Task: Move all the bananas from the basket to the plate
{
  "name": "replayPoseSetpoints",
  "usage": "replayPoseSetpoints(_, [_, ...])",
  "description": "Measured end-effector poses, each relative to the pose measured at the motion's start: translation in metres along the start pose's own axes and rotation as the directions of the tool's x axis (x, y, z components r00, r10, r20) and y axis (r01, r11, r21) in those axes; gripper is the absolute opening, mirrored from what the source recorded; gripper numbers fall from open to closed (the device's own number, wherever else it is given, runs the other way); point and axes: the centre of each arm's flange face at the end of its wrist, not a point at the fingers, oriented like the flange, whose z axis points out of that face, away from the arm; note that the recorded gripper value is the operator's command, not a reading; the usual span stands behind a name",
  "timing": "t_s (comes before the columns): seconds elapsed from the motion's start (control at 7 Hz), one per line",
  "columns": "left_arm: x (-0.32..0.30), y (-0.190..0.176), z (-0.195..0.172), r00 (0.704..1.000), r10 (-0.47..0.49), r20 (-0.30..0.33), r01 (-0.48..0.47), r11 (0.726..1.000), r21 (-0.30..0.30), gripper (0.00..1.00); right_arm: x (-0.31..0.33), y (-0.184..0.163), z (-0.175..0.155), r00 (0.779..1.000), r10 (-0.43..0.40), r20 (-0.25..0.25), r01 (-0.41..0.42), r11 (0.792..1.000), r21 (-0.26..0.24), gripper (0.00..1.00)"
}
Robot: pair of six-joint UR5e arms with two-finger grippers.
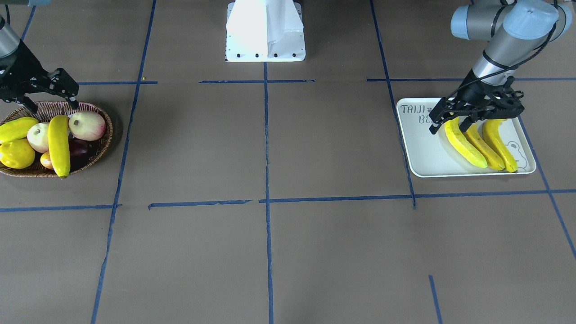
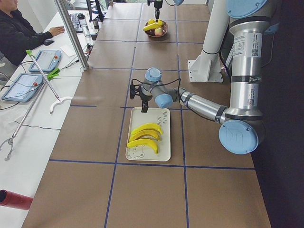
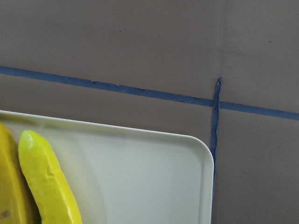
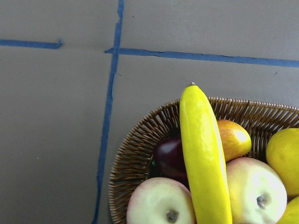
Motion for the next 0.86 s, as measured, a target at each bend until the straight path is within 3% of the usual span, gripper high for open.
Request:
replayPoseSetpoints(0.14, [0.004,-0.002,0.001,1.000,0.002,-0.004,-0.002,1.000,0.000,1.00,0.009,-0.001,0.016,1.000,-0.012,-0.020,0.011,1.000,-0.024,0.90])
replayPoseSetpoints(0.57, [0.009,-0.004,0.002,1.000,0.005,-0.011,-0.005,1.000,0.002,1.00,0.020,-0.002,0.050,0.998,-0.034,-0.056,0.029,0.997,-0.073,0.87])
replayPoseSetpoints(0.71, [0.010,-0.004,0.002,1.000,0.005,-0.012,-0.005,1.000,0.003,1.00,0.019,-0.004,0.059,0.997,-0.038,-0.064,0.033,0.996,-0.080,0.75])
replayPoseSetpoints(0.86, [0.011,-0.005,0.001,1.000,0.006,-0.013,-0.006,1.000,0.003,1.00,0.019,-0.005,0.063,0.997,-0.040,-0.070,0.034,0.996,-0.085,0.55])
